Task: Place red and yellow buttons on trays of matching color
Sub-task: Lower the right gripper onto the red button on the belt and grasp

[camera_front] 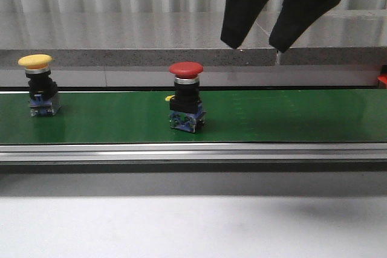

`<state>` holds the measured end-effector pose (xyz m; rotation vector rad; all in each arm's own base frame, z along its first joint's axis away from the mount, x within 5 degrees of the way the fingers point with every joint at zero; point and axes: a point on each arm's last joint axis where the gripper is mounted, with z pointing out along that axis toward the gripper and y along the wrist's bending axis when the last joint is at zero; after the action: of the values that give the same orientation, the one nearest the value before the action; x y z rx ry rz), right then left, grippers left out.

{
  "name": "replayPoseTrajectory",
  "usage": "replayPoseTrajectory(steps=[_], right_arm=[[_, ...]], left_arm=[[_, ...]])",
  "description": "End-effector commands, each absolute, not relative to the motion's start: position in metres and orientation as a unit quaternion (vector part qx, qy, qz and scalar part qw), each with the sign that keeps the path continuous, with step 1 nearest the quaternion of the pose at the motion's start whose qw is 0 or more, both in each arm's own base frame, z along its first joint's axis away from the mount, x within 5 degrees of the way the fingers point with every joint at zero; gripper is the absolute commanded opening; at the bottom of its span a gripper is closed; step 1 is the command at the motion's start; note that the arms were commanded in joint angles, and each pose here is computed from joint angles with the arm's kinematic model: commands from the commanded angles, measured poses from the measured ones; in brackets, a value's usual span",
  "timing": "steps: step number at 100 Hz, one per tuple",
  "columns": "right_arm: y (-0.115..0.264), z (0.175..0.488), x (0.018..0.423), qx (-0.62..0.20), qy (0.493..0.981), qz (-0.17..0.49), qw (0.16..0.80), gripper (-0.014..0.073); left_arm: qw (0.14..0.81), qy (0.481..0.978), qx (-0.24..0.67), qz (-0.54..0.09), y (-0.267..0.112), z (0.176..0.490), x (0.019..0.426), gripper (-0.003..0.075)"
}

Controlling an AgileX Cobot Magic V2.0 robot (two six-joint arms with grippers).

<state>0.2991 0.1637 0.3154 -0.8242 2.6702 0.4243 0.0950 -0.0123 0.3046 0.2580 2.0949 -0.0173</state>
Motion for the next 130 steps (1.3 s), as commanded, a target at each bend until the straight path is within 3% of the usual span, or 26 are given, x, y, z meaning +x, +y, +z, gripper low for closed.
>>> replayPoseTrajectory(steps=[1,28,66,73,85,97,104,130], right_arm=[[0.17,0.331,0.3,-0.31,0.921,0.161,0.174,0.0591],[0.187,0.308,0.318,-0.343,0.909,0.175,0.157,0.0591],[0.194,0.296,0.337,-0.341,0.901,0.168,0.209,0.0584],[0.194,0.297,0.339,-0.34,0.9,0.168,0.217,0.051],[0.194,0.297,0.339,-0.342,0.898,0.167,0.219,0.0256],[0.194,0.299,0.339,-0.351,0.894,0.165,0.225,0.0085],[0.193,0.302,0.338,-0.35,0.892,0.165,0.232,0.0052],[0.179,0.326,0.336,-0.292,0.901,0.172,0.273,0.0051]], left_arm=[[0.532,0.841,0.102,-0.013,-0.013,0.318,0.098,-0.0021],[0.532,0.841,0.102,-0.013,-0.013,0.318,0.098,-0.0021],[0.532,0.841,0.102,-0.013,-0.013,0.318,0.098,-0.0021],[0.532,0.841,0.102,-0.013,-0.013,0.318,0.098,-0.0021],[0.532,0.841,0.102,-0.013,-0.013,0.318,0.098,-0.0021],[0.532,0.841,0.102,-0.013,-0.013,0.318,0.098,-0.0021],[0.532,0.841,0.102,-0.013,-0.013,0.318,0.098,-0.0021],[0.532,0.841,0.102,-0.013,-0.013,0.318,0.098,-0.0021]])
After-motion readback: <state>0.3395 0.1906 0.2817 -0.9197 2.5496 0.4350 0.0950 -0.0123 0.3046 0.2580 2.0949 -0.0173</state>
